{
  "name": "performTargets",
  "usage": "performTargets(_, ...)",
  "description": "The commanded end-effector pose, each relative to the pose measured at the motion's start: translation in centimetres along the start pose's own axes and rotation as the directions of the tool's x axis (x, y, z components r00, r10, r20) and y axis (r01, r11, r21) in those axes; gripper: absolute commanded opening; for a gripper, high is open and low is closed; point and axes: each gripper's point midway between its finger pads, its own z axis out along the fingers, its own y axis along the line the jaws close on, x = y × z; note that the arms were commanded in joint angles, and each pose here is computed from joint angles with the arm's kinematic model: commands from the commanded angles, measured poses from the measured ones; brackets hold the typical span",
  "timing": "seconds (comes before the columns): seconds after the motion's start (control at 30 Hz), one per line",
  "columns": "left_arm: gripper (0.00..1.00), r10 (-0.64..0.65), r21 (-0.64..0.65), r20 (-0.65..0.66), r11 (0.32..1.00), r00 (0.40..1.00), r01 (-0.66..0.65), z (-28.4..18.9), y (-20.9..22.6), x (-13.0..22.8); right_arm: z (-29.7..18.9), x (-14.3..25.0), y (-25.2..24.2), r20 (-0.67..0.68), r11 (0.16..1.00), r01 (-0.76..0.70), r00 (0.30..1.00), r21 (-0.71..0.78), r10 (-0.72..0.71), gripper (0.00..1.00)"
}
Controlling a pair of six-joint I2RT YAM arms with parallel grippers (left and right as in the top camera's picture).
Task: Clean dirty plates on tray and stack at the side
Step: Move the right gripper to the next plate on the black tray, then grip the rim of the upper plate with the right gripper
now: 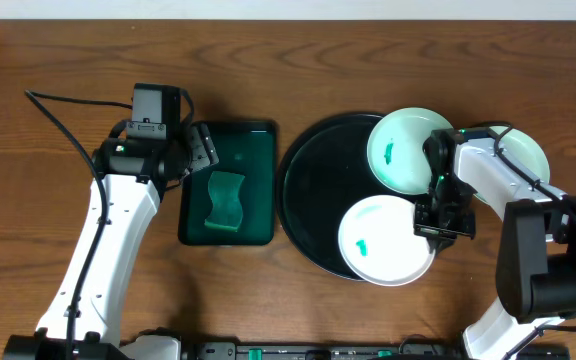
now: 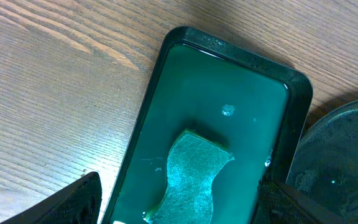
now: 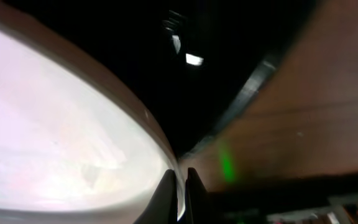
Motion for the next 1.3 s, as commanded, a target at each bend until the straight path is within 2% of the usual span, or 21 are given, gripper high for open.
performTargets(0.0, 0.81, -0.001, -0.011, 0.019, 1.000, 1.000, 0.001, -0.3, 0.1, -0.6, 0.0, 0.1, 3.1, -0.016, 0.985, 0.053, 0.998, -0.163, -0.056, 0.01)
performTargets(0.07, 0.80, -0.001, -0.011, 0.019, 1.000, 1.000, 0.001, -0.3, 0.1, -0.6, -0.3, 0.0, 4.7, -0.005, 0.965, 0.081, 0.996, -0.249, -0.084, 0.01)
performTargets(0.2, 0.81, -0.001, -0.011, 0.019, 1.000, 1.000, 0.001, -0.3, 0.1, -0.6, -0.7, -0.6, 6.6, 0.035, 0.939, 0.118, 0.993, -0.324, -0.113, 0.01)
performTargets(0.53, 0.81, -0.001, -0.011, 0.019, 1.000, 1.000, 0.001, -0.3, 0.1, -0.6, -1.2, -3.3, 9.9, 0.158, 0.924, 0.112, 0.986, -0.366, -0.057, 0.01)
performTargets(0.87, 0.81, -0.001, -0.011, 0.019, 1.000, 1.000, 0.001, -0.3, 0.1, -0.6, -1.9, -4.8, 11.3, 0.203, 0.911, 0.067, 0.979, -0.408, 0.019, 0.02)
performTargets(0.97, 0.81, -0.001, -0.011, 0.019, 1.000, 1.000, 0.001, -0.3, 0.1, -0.6, -1.9, -5.3, 11.2, 0.238, 0.915, 0.102, 0.971, -0.391, -0.006, 0.14)
performTargets(1.23, 0.81, -0.001, -0.011, 0.019, 1.000, 1.000, 0.001, -0.3, 0.1, -0.6, -3.7, -7.2, 12.4, 0.393, 0.881, 0.308, 0.906, -0.360, -0.156, 0.29)
performTargets(1.27, 0.80, -0.001, -0.011, 0.019, 1.000, 1.000, 0.001, -0.3, 0.1, -0.6, -3.9, -7.5, 12.6, 0.418, 0.873, 0.338, 0.891, -0.351, -0.177, 0.34)
